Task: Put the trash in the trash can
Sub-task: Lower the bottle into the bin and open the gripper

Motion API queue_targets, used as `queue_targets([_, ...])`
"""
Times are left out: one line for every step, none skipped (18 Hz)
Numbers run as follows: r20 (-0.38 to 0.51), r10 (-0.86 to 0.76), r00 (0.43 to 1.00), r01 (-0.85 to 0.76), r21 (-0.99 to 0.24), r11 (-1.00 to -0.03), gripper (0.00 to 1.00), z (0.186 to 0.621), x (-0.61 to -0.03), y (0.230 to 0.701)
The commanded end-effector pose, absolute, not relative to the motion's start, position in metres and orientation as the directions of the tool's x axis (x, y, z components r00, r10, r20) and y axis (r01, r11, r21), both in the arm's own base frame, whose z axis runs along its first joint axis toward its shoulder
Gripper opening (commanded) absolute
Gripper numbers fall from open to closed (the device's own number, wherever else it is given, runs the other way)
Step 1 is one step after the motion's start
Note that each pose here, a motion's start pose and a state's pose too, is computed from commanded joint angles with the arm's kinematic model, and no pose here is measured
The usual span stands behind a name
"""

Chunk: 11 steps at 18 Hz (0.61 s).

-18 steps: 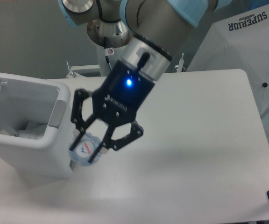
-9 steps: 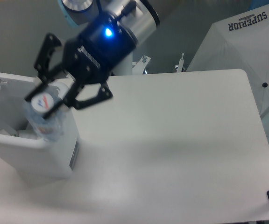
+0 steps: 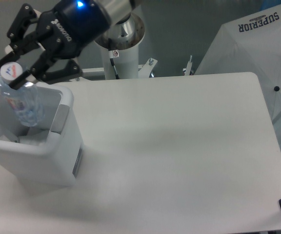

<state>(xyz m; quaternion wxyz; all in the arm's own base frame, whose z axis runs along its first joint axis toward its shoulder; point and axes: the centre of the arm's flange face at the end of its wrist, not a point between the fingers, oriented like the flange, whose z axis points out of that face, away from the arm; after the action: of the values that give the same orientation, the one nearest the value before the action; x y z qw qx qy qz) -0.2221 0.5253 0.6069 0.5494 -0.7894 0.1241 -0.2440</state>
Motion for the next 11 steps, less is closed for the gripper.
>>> queue_targets([0.233,-0.484,0.843,0.05,-0.931,-0.362,0.07,0.597,-0.212,0.524])
queue_targets([0.219,-0.496,0.84,0.033,-0.934,-0.357,0.07,0.589,-0.207,0.522])
queue_targets([0.207,-0.507,0.837,0.018,-0.936,-0.352,0.07,0.583,-0.203,0.521])
queue_targets([0.204,-0.512,0.834,0.011,-0.935,-0.354,0.07,0.574,-0.2,0.52])
queue_targets([0.2,-0.518,0.832,0.004,-0.935,-0.354,0.1,0.566,-0.2,0.519])
queue_targets([0.183,-0.527,0.83,-0.013,-0.938,-0.346,0.13,0.559,-0.2,0.519])
queue_targets([0.163,-0.536,0.828,-0.032,-0.941,-0.336,0.22,0.552,-0.199,0.519])
queue_targets([0.149,-0.543,0.826,-0.047,-0.943,-0.329,0.4,0.546,-0.2,0.519])
queue_targets([0.141,-0.546,0.826,-0.055,-0.944,-0.326,0.55,0.543,-0.2,0.519])
queue_targets([0.143,-0.547,0.825,-0.054,-0.943,-0.327,0.71,0.541,-0.201,0.52])
queue_targets([0.144,-0.547,0.825,-0.053,-0.943,-0.329,0.97,0.54,-0.201,0.52])
